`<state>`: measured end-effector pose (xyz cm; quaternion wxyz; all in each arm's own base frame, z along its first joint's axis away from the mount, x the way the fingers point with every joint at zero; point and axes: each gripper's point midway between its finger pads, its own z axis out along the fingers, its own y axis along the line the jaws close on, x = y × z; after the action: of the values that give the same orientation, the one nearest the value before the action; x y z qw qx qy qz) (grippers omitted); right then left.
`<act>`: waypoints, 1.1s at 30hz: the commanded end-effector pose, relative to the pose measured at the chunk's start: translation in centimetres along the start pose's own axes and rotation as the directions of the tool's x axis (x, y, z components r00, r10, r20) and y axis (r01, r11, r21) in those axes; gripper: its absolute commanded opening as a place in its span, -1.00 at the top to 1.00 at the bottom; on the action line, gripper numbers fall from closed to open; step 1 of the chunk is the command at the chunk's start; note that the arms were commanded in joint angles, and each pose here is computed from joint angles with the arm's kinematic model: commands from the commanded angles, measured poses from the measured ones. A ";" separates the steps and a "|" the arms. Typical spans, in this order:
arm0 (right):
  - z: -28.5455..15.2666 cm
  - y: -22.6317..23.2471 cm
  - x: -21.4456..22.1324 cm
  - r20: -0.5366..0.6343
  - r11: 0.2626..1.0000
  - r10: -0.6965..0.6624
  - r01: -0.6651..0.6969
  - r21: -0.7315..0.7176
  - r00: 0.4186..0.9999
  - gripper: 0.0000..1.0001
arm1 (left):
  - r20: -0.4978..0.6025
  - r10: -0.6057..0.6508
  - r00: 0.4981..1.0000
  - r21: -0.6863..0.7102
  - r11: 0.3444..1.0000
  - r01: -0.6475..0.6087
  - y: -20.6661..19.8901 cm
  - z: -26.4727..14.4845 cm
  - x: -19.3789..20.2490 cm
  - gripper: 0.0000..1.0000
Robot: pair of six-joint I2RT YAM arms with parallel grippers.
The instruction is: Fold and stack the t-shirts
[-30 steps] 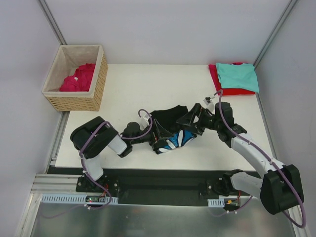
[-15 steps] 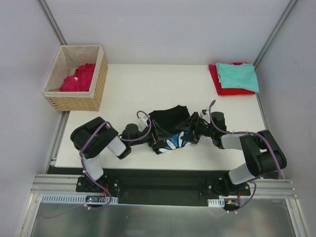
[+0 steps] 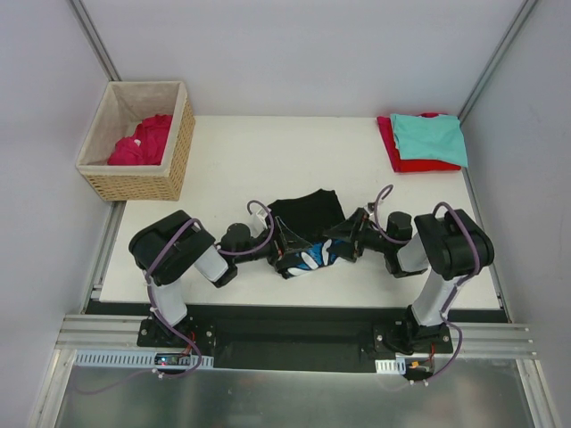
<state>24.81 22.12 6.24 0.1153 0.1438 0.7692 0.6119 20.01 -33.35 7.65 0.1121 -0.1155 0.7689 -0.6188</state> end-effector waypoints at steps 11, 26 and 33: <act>-1.5 10.2 -4.2 0.153 0.939 -0.324 0.298 0.173 0.934 -0.93 | -0.013 0.344 0.939 0.224 0.916 -0.333 -12.8 0.8 -0.7 -0.98; 4.7 10.5 -11.5 0.169 0.966 -0.247 0.228 0.123 0.954 -0.93 | 0.151 0.258 0.954 0.177 0.943 -0.283 -8.3 -1.3 -8.9 -0.98; 6.2 14.4 -11.5 0.152 0.950 -0.308 0.294 0.107 0.939 -0.93 | 0.165 0.274 0.948 0.172 0.938 -0.301 -8.3 -1.3 -10.4 -0.98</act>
<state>38.12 24.80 14.18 0.2285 0.1220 0.8111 0.5244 29.73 -30.08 13.08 0.2300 -0.0910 0.7357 -0.6305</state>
